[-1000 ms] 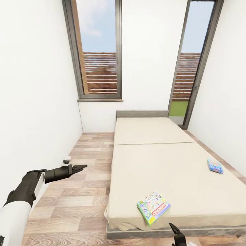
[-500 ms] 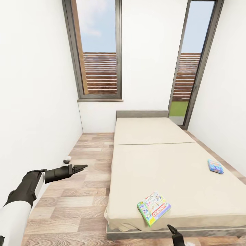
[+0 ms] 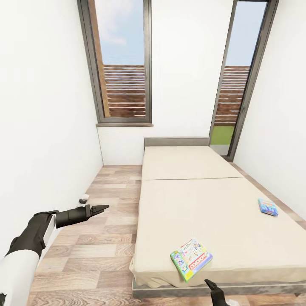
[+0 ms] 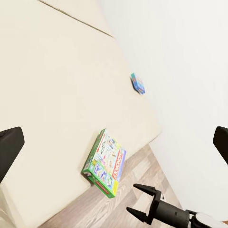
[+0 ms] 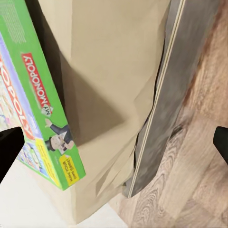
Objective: Put all the toys in the child's room - the three board games (two on the bed and one on the table), the two jigsaw puzzles on the table, and the tennis ball on the table - inside the toy box on the table in the child's room.
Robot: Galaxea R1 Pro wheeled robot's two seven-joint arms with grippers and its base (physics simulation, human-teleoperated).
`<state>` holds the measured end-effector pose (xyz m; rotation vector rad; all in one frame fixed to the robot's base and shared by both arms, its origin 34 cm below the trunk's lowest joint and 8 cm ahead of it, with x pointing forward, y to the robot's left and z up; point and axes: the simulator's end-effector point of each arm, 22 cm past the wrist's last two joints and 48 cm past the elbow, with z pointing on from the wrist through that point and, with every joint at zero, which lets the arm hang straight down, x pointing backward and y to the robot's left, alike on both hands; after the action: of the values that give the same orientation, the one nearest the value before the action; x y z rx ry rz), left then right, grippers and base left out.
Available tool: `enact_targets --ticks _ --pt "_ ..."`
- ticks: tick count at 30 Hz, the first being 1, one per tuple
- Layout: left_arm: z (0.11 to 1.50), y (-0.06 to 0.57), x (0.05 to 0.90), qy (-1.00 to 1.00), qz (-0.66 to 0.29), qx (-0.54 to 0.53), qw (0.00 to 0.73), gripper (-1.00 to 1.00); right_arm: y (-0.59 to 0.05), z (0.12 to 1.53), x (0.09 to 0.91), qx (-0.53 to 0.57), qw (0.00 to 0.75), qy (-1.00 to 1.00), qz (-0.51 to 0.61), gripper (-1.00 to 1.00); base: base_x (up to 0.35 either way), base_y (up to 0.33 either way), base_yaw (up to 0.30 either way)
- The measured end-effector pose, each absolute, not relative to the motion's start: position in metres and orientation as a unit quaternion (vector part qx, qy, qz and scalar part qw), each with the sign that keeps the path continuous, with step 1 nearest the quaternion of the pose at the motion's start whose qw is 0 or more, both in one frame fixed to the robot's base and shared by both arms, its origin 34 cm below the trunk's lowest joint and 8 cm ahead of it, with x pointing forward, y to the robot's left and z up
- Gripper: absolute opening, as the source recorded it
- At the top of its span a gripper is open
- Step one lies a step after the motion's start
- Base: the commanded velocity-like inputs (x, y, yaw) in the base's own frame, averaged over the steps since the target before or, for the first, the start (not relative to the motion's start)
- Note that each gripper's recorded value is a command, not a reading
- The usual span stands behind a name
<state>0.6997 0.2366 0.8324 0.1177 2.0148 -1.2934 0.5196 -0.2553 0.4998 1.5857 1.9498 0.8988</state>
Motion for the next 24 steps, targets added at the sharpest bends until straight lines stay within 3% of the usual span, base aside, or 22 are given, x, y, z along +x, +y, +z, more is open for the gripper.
enact_targets --ticks 8,24 --pt "0.832 0.237 0.700 0.784 -0.502 0.046 0.363 1.00 -0.210 0.510 0.535 0.511 0.223 0.755 0.345 1.00 0.000 0.000 0.000" --pt "0.831 0.237 0.700 0.784 -0.501 0.045 0.363 1.00 -0.201 0.527 0.550 0.483 0.248 0.751 0.376 1.00 0.000 0.000 0.000"
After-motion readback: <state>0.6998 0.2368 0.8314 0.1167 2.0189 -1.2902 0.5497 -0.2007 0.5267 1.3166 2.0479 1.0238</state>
